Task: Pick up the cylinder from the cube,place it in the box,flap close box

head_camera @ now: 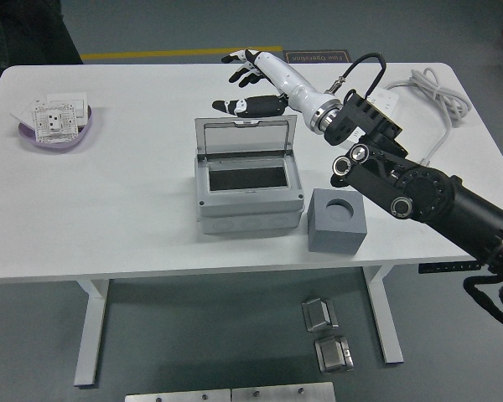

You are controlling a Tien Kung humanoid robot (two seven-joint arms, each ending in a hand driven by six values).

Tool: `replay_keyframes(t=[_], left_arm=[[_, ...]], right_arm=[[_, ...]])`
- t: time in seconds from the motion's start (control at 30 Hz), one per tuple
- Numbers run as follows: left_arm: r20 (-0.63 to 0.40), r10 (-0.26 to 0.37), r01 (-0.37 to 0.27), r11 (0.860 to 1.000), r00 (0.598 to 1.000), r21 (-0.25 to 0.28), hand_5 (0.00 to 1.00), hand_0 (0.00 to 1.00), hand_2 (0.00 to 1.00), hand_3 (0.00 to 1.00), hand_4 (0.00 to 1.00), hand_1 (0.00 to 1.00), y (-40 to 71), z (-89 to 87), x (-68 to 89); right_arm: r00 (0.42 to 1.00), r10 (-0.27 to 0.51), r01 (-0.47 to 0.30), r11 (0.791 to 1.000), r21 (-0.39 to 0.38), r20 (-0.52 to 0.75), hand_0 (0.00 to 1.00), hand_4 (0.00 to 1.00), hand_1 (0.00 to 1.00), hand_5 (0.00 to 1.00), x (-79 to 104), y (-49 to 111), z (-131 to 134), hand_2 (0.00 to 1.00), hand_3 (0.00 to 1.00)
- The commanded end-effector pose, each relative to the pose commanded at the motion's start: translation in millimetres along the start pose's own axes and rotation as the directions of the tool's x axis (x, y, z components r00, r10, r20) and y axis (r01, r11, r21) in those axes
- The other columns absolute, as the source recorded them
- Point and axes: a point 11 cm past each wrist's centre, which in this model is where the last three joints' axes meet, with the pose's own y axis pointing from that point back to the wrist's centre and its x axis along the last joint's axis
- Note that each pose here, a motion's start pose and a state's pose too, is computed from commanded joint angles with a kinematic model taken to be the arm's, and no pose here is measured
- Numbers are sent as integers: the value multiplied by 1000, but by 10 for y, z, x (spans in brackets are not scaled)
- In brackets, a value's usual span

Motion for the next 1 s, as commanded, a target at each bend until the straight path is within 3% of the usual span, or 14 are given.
replay_keyframes(t=[0.23, 0.47, 0.8, 1.0], left_arm=[[2, 1, -1, 1000, 1000, -6, 29, 633, 547, 595, 497, 582, 4, 30, 1], [-1, 0, 0, 1000, 1000, -4, 28, 633, 547, 595, 496, 582, 2, 14, -3], [-9, 0, -1, 1000, 1000, -3, 24, 633, 548, 595, 494, 583, -2, -7, -6], [-13, -1, 1, 1000, 1000, 1, 23, 633, 549, 595, 494, 584, -7, -37, -15]], right_arm=[[1000, -24, 24, 999, -44, 5, 676, 943, 610, 462, -162, 52, 199, 645, 772], [998, -59, 58, 998, -13, -21, 674, 923, 609, 466, -223, 118, 126, 645, 771], [988, -148, 149, 989, 17, -44, 665, 900, 601, 451, -415, 330, 100, 644, 775], [985, -163, 164, 986, 35, -51, 655, 894, 602, 450, -422, 430, 59, 646, 774]])
